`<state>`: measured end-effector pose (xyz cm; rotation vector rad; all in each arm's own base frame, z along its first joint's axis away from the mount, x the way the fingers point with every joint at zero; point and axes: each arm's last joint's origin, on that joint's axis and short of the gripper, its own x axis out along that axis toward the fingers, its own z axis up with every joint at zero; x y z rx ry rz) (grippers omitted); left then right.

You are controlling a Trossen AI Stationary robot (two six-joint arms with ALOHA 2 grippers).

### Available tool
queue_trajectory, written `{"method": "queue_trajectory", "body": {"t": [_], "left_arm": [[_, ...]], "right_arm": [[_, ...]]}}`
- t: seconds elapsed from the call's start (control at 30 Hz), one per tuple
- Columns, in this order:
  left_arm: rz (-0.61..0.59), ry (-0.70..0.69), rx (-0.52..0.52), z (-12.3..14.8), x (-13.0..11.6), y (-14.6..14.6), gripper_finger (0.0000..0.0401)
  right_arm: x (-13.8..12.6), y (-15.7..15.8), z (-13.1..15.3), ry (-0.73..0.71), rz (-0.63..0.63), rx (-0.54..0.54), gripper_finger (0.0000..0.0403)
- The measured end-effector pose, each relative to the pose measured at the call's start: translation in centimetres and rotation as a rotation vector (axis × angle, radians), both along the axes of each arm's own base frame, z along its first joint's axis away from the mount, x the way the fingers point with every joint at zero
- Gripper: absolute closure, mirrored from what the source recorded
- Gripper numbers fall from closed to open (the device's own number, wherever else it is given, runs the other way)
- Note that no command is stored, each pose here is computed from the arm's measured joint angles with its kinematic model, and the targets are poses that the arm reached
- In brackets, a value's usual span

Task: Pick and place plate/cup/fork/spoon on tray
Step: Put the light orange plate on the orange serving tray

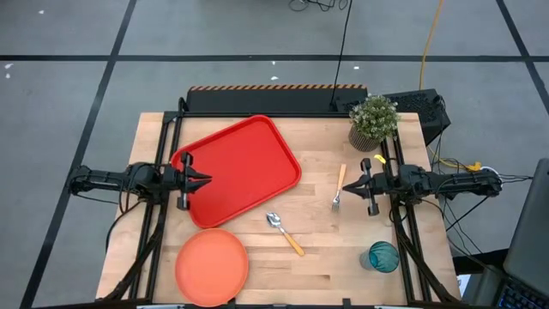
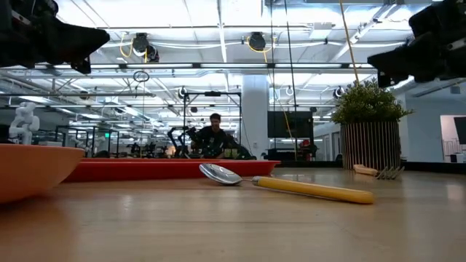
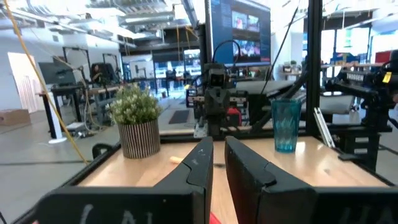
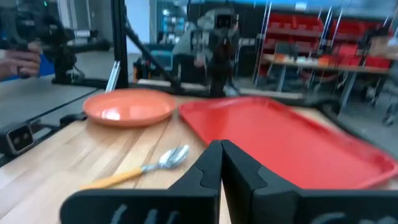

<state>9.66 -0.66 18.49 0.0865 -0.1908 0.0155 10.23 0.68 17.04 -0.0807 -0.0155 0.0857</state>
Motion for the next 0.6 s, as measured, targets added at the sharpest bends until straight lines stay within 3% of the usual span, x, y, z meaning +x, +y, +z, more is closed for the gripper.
{"method": "queue_trajectory", "body": {"t": [0.1, 0.33, 0.6], "left_arm": [[-0.004, -0.009, -0.021, 0.1, 0.0, 0.0, 0.0354], [-0.002, -0.001, -0.074, 0.0, 0.0, 0.0, 0.0354], [0.046, -0.009, -0.103, 0.1, 0.0, 0.2, 0.0354]], "right_arm": [[0.0, 0.0, 0.8, -0.081, 0.000, 0.005, 0.0403], [-0.4, 0.0, 2.6, -0.253, 0.024, 0.177, 0.0403], [-0.4, 0.0, 2.7, -0.278, 0.014, 0.105, 0.0403]]}}
